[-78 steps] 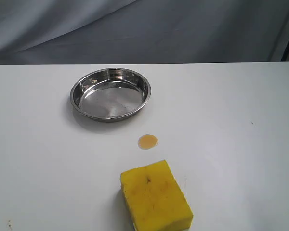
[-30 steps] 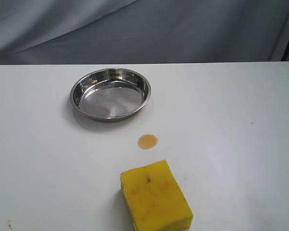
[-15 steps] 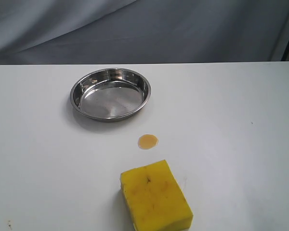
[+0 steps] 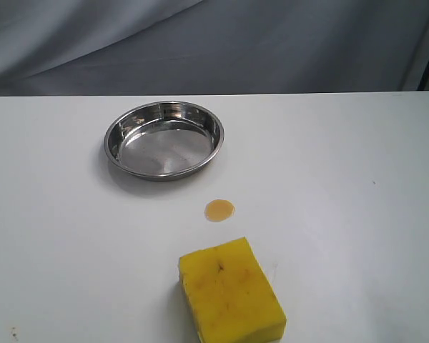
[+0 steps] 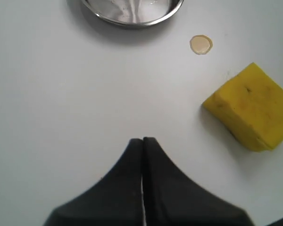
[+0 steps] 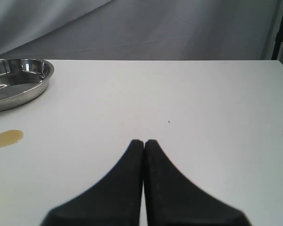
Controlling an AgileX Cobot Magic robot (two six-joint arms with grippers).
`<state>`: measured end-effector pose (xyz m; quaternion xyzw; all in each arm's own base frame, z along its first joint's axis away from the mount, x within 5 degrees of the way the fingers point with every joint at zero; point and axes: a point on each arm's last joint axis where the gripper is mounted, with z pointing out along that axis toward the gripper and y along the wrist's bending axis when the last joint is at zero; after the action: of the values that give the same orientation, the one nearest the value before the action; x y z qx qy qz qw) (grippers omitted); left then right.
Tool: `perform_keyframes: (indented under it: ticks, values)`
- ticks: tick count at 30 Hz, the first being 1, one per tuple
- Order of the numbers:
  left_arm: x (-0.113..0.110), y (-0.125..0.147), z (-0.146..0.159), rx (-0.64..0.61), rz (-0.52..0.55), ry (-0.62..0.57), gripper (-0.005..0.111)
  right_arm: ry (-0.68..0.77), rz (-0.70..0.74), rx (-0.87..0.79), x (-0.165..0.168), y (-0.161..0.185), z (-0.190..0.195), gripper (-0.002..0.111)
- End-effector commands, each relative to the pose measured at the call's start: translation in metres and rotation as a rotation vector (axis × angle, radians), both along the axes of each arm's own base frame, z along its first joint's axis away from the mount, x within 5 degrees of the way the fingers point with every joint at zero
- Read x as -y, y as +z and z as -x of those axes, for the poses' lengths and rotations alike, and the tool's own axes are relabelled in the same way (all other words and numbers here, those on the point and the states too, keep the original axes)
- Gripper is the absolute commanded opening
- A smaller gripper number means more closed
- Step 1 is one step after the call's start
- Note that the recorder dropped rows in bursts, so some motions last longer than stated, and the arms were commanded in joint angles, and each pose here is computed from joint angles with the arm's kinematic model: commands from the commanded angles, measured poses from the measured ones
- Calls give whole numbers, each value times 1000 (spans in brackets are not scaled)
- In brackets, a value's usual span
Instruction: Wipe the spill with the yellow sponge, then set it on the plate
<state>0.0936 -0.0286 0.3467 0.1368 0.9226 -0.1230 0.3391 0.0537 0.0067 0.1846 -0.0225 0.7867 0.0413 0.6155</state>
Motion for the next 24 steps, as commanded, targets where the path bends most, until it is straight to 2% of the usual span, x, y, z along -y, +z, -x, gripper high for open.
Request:
perform_keyframes:
  ticks: [1,6,12,14,17,20,24]
  values:
    - [-7,4,-11,-15,-106,3,0,-1,0,1,0,-1,0,0]
    - [-8,-5,-28,-115,-211,-51,0,-1,0,1,0,-1,0,0]
    - [15,-23,-50,-235,-252,-177,0,-1,0,1,0,-1,0,0]
    - [29,-29,-56,-260,-257,-202,0,-1,0,1,0,-1,0,0]
    - [58,-36,-66,-199,-278,-260,0,-1,0,1,0,-1,0,0]
    - [84,-45,-74,-164,-309,-261,0,-1,0,1,0,-1,0,0]
    - [123,-60,-83,-237,-340,-238,0,-1,0,1,0,-1,0,0]
